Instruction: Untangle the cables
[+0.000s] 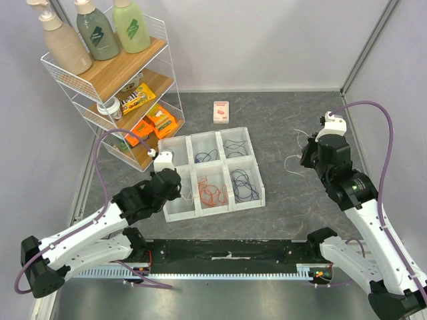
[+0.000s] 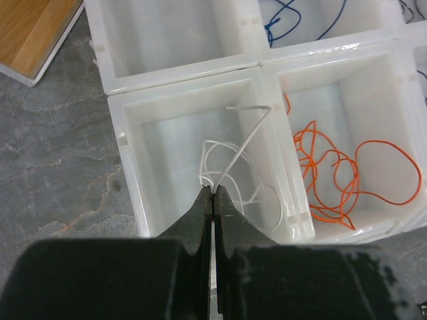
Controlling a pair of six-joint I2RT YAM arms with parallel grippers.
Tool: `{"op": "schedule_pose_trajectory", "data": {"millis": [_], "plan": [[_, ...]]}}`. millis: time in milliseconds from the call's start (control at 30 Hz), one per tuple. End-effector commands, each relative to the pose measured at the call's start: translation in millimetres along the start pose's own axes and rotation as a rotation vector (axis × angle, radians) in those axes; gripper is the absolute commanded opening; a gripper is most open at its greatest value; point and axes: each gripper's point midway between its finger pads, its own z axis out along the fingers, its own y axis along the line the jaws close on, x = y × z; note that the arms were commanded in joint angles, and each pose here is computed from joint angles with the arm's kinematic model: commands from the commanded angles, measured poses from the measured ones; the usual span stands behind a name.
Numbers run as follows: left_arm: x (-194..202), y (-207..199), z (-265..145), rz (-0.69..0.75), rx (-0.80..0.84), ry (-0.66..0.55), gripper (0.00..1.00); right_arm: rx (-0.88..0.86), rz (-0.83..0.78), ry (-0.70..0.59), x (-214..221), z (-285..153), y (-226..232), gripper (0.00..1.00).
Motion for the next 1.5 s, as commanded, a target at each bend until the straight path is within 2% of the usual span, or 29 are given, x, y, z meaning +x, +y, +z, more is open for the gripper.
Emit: {"op": "schedule_pose_trajectory", "data": {"millis": [0,133,267,300,367,400,633,800,900,1000,1067,1167,1200,1267,1300,1367,1400,1433,1467], "plan": [[-6,6,5,-0.143,-0.057,-0.033,0.02,-0.022,0.008,-0.020,-1,-2,2,0.00],[-2,8,6,-0.164,-0.055,-0.027,0.02,-0.036,0.008,-0.011,2,-1,5,0.00],[-3,-5,-2,-0.145,0.014,0.015,0.69,-0.056,0.005,-0.002,3,-2,8,0.00],[-5,-7,-6,-0.142,0.028,0.022,0.77,-0.060,0.003,-0.002,2,-3,9,0.00],[-16,-12,-17,-0.134,0.072,0.009,0.84,-0.064,-0.001,-0.007,-1,-6,9,0.00],[-23,-15,-22,-0.136,0.100,-0.004,0.92,-0.068,-0.002,-0.009,-2,-8,9,0.00],[-68,-53,-61,-0.163,0.373,-0.122,0.92,-0.051,0.003,-0.020,-5,-15,4,0.00],[-99,-109,-89,-0.127,0.640,-0.125,0.94,0.073,-0.010,0.101,35,19,-11,0.00],[-128,-143,-105,-0.055,0.751,-0.117,0.97,0.028,0.019,0.200,58,44,1,0.00],[-154,-166,-109,0.039,0.783,-0.111,0.97,-0.009,0.081,0.270,69,69,6,0.00],[-156,-178,-107,0.097,0.810,-0.084,0.97,0.084,0.073,0.297,73,86,-14,0.01],[-148,-185,-104,0.158,0.858,-0.076,0.97,0.320,0.008,0.335,73,98,-64,0.02],[-140,-185,-101,0.179,0.868,-0.067,0.97,0.385,-0.016,0.361,75,98,-77,0.06],[-125,-182,-94,0.222,0.871,-0.054,0.97,0.465,-0.056,0.387,76,98,-93,0.30],[-120,-178,-90,0.238,0.863,-0.057,0.96,0.488,-0.072,0.394,76,99,-99,0.39],[-109,-171,-82,0.247,0.838,-0.062,0.96,0.516,-0.092,0.407,77,101,-108,0.68],[-104,-168,-79,0.244,0.830,-0.064,0.96,0.532,-0.098,0.420,78,104,-113,0.78],[-100,-167,-80,0.239,0.840,-0.068,0.96,0.540,-0.102,0.437,81,106,-117,0.87],[-98,-167,-82,0.237,0.861,-0.075,0.96,0.550,-0.105,0.454,83,110,-121,0.91]]}}
